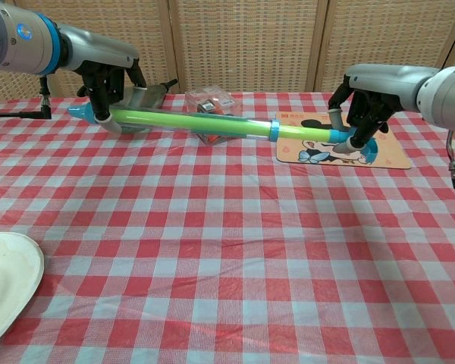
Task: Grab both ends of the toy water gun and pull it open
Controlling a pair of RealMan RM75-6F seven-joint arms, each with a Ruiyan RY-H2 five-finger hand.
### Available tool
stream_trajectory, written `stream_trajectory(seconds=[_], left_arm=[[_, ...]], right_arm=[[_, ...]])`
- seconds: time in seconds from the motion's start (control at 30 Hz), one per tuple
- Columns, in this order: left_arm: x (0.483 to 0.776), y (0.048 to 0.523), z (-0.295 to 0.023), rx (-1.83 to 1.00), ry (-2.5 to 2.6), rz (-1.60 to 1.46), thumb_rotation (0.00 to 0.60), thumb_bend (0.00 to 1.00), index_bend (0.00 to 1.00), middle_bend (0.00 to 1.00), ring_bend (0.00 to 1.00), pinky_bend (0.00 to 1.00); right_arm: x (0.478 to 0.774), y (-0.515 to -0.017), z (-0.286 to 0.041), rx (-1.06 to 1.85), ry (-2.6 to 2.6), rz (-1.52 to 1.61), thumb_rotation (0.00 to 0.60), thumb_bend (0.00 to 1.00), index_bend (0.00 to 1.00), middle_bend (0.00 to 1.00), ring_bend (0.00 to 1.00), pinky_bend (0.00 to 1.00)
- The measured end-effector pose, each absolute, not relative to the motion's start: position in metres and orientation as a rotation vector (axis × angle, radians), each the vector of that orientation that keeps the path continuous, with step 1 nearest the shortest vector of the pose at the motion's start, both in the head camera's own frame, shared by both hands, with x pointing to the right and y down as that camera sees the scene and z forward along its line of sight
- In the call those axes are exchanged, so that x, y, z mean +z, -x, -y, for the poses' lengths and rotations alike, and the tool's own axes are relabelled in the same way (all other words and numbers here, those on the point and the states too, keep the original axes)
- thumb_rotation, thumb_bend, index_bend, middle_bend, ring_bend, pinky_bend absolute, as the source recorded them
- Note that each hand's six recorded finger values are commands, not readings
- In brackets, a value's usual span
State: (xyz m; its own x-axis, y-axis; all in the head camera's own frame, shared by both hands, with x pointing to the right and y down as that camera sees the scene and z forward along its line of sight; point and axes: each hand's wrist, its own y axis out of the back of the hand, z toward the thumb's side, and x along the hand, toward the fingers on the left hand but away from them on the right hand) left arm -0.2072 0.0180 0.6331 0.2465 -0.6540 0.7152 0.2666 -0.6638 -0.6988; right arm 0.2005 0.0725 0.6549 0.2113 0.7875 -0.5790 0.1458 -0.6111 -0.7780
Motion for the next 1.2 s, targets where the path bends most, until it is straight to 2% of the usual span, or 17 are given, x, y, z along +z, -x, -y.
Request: stream_trajectory(seconds=[1.2], left_arm=[[0.634, 0.307, -0.034, -1.649, 1.716, -0.420, 0.600, 0.43, 0.71, 0.86, 0.77, 0.67]], right_arm=[[0.659, -0.255, -0.065, 1.557, 1.783, 0.921, 0.600, 0.46, 0.80, 1.00, 1.00, 0.72]])
